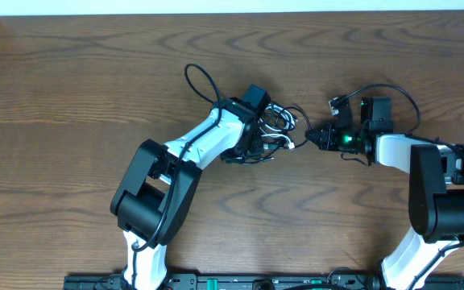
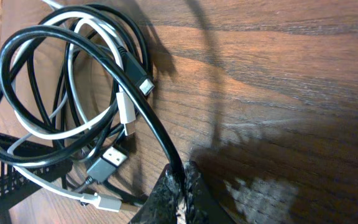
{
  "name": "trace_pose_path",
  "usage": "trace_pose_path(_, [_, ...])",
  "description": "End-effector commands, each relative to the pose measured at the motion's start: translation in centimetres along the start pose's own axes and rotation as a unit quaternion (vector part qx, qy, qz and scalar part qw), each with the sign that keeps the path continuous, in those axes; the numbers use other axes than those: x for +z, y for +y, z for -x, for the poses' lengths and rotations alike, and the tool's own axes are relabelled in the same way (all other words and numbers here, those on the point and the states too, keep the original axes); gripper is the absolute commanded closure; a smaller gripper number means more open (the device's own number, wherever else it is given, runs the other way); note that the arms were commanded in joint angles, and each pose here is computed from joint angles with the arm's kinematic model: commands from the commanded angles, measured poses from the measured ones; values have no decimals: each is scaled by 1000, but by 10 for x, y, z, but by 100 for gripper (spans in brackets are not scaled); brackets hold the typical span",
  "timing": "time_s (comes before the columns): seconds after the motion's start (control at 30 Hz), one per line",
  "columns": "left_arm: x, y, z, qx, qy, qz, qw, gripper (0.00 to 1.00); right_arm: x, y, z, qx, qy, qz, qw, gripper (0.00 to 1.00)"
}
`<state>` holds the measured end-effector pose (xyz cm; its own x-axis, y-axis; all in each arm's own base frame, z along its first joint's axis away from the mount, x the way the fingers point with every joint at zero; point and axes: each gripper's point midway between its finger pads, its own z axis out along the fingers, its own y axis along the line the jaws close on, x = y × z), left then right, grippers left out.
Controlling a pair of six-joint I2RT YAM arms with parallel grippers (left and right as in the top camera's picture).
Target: Untangle cables
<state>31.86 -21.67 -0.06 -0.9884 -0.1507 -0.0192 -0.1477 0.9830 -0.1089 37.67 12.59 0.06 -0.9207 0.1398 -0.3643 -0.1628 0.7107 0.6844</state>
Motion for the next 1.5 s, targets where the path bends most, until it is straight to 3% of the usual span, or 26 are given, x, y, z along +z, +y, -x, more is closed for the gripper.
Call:
trace_pose_path(0.0, [10, 15, -4, 39, 17, 28, 999, 60, 0, -8, -1, -4, 0, -21, 1000, 97])
trace_pose_path(0.47, [-6, 113, 19, 23, 14, 177, 984, 59, -2, -26, -4, 2, 3, -72, 997, 98])
trace_pose_path(0.6, [-7, 127, 26, 1, 16, 176, 984, 59, -8, -53, -9, -20, 11, -149, 989, 98])
trace_pose_path(0.7, [-8, 135, 30, -13, 16, 176, 984, 59, -26, -93, -18, -13, 23, -271, 962, 99])
trace_pose_path(0.83, [-9, 141, 33, -24, 15, 175, 984, 59, -46, -119, -20, -12, 24, -362, 932, 99])
trace_pose_path(1.2, [-8, 141, 37, -25, 9, 172, 985, 59, -51, -124, -14, -17, 13, -381, 924, 93])
trace_pose_path(1.47, [-7, 139, 40, -26, 2, 168, 985, 59, -66, -138, -10, -21, 4, -436, 900, 90])
